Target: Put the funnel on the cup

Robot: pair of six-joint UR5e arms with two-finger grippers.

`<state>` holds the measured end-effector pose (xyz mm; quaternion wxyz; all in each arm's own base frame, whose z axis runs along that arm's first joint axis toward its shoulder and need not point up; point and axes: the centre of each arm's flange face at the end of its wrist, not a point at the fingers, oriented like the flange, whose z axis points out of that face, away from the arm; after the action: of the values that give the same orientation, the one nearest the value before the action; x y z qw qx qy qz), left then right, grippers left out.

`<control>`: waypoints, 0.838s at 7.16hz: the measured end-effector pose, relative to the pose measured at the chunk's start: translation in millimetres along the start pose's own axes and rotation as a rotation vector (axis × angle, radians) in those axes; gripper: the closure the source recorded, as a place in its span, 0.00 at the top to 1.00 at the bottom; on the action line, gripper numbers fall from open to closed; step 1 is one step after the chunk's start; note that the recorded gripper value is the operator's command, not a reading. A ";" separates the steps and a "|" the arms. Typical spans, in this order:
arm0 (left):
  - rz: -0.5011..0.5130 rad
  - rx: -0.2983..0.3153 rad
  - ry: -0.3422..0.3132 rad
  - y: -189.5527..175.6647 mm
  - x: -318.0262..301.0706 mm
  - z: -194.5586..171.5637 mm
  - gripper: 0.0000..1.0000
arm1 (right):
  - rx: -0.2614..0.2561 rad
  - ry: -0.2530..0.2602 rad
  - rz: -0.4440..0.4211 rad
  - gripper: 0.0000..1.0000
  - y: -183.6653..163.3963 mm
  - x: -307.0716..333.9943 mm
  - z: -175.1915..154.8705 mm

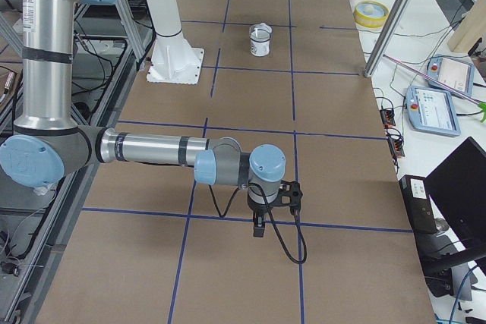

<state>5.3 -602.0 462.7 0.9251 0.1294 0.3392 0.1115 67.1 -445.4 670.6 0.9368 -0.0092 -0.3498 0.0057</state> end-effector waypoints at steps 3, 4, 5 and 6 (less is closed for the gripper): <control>-0.026 -0.105 -0.003 97.4 -77.3 43.9 1.00 | 0.000 0.000 0.000 1.00 0.1 0.1 0.1; -0.063 -0.128 0.006 119.2 -94.4 54.6 1.00 | 0.000 0.000 0.000 1.00 0.1 0.1 0.1; -0.106 -0.145 0.024 133.9 -112.4 63.1 1.00 | 0.000 0.000 0.000 1.00 0.1 0.0 0.0; -0.145 -0.154 0.039 144.2 -127.8 68.1 1.00 | 0.000 0.000 0.000 1.00 -0.1 -0.2 -0.2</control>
<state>-62.4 -515.0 634.8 0.9311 0.0308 0.3561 0.0727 67.2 -445.5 670.4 0.9368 -0.0090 -0.3498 0.0057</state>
